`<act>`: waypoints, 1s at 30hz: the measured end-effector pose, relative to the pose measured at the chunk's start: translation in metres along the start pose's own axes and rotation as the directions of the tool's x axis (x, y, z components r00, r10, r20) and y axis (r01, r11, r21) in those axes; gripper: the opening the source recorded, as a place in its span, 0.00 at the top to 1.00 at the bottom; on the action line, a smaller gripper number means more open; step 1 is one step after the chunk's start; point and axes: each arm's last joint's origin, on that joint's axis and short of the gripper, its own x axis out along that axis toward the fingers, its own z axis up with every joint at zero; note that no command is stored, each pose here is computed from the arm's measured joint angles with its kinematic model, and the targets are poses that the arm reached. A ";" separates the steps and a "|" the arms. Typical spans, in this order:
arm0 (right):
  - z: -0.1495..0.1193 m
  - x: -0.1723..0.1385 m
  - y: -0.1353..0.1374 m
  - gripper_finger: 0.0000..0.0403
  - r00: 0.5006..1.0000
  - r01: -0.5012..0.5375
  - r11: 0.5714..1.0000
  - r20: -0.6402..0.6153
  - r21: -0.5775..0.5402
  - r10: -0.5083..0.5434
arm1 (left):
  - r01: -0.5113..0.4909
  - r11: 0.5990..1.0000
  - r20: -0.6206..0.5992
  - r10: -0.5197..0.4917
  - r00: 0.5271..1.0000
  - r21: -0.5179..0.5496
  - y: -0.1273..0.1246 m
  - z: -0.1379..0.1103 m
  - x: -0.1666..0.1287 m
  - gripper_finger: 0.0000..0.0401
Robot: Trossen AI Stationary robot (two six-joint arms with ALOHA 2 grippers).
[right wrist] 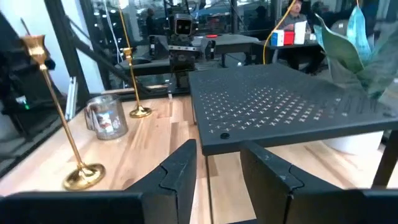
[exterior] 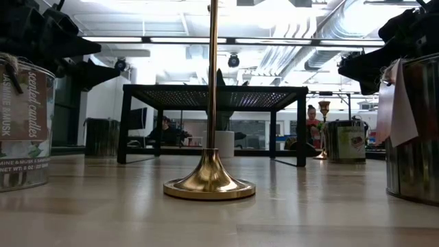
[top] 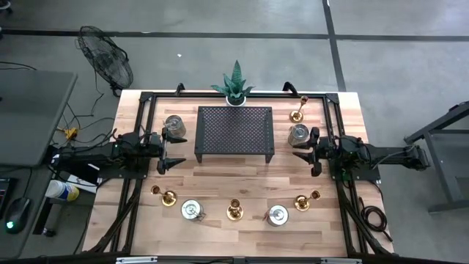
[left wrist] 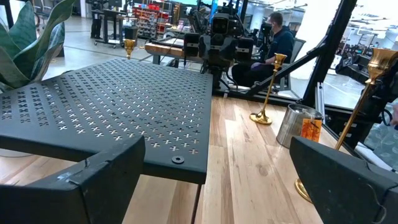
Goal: Pick & Place candle stick holders
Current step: Put the gold candle holder on the shelf
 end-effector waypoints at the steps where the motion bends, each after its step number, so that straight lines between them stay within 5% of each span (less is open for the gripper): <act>1: 0.000 0.000 0.000 0.71 1.000 -0.003 1.000 0.000 0.029 0.003 | 0.000 1.000 0.000 0.000 1.000 0.000 0.000 0.000 0.000 0.02; 13: 0.002 0.000 -0.001 0.71 0.999 0.038 0.986 0.025 0.162 -0.042 | 0.000 1.000 0.000 0.000 1.000 0.000 0.000 0.000 0.000 0.02; 23: 0.027 -0.005 0.001 0.71 0.993 0.031 0.989 0.112 0.142 -0.047 | 0.000 1.000 0.000 0.000 1.000 0.000 0.000 0.000 0.000 0.02; 30: 0.053 -0.012 -0.002 0.71 0.961 0.273 0.958 0.030 0.082 -0.277 | 0.000 1.000 -0.001 0.000 1.000 0.000 0.000 0.000 0.000 0.02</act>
